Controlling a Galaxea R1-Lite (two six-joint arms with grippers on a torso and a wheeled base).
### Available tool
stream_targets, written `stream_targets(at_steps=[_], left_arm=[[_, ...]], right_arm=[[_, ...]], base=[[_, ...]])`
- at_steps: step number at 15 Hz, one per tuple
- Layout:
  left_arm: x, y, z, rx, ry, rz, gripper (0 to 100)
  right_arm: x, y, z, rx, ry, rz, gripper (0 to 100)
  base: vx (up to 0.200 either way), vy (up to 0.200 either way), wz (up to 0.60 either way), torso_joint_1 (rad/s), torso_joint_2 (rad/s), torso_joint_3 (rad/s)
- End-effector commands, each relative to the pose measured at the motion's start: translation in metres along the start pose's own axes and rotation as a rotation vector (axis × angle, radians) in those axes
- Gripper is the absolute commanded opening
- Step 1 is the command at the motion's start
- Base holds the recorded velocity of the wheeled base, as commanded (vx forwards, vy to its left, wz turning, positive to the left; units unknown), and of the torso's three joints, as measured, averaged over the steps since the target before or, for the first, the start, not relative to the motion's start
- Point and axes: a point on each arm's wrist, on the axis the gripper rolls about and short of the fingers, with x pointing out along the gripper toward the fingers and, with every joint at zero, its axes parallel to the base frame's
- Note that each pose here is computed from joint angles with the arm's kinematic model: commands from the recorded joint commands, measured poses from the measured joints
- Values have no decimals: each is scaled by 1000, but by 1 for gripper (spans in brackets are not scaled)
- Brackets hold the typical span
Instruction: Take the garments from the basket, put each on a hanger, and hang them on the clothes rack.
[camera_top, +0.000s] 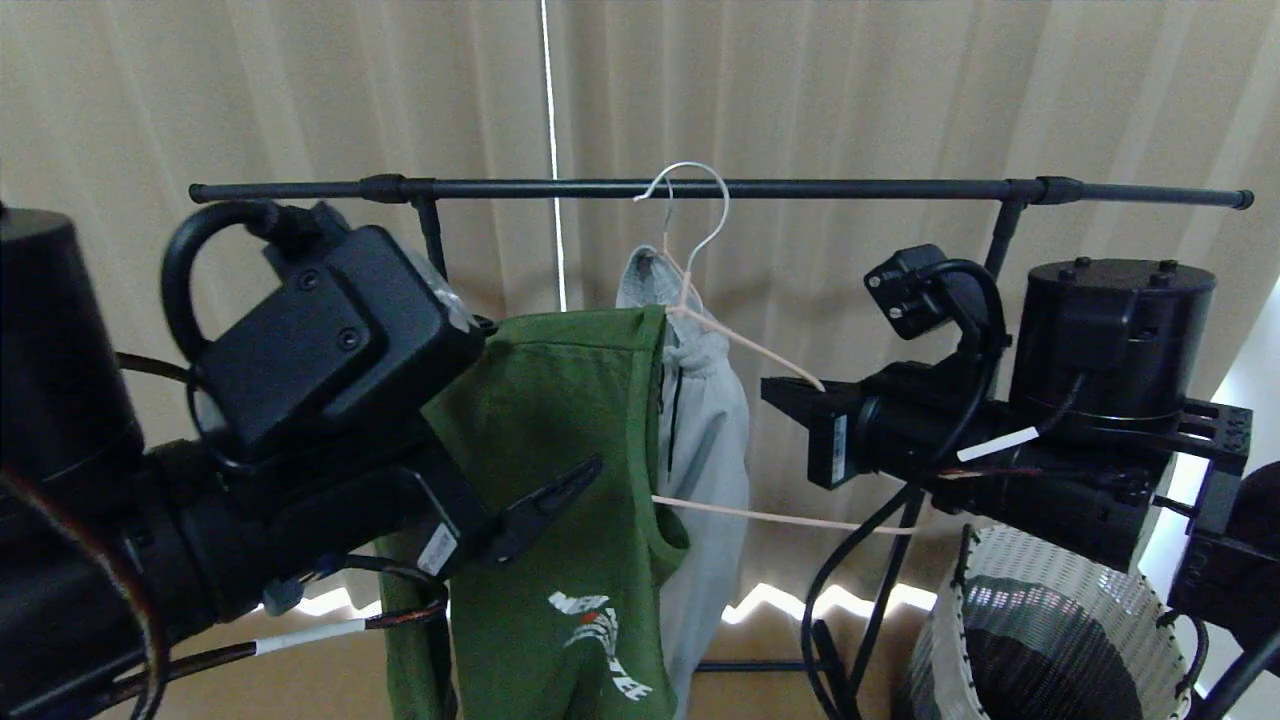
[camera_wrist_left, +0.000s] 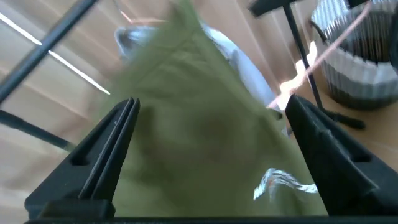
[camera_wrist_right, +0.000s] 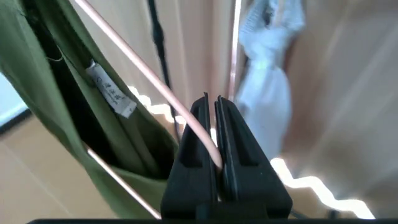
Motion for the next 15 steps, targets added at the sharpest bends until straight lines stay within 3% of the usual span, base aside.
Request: stream_targets(at_steps=[1,5,8,11,15], left_arm=[[-16,3,-3,13,-29,26,100],[-7,15,-12,139,29,79,100],[6,19,0,151,-56,1,100],[27,15,-2,160,-33,-37,100],[48,9,-6,230,-5,-65,100]], right_arm=[[-17,-14,2,-24,-21,-43,0],[-41,-19,3,-91,-48,-57,0],[-51,-20,-2,-155,-46,-54,0],[-54,-19,0,-158,-55,-51,0],[-54,-17,-1,-165,-96,-39,0]], base=[[0,0,0,0,0,0],[0,0,0,0,0,0],[0,0,0,0,0,0],[0,0,0,0,0,0],[0,0,0,0,0,0]])
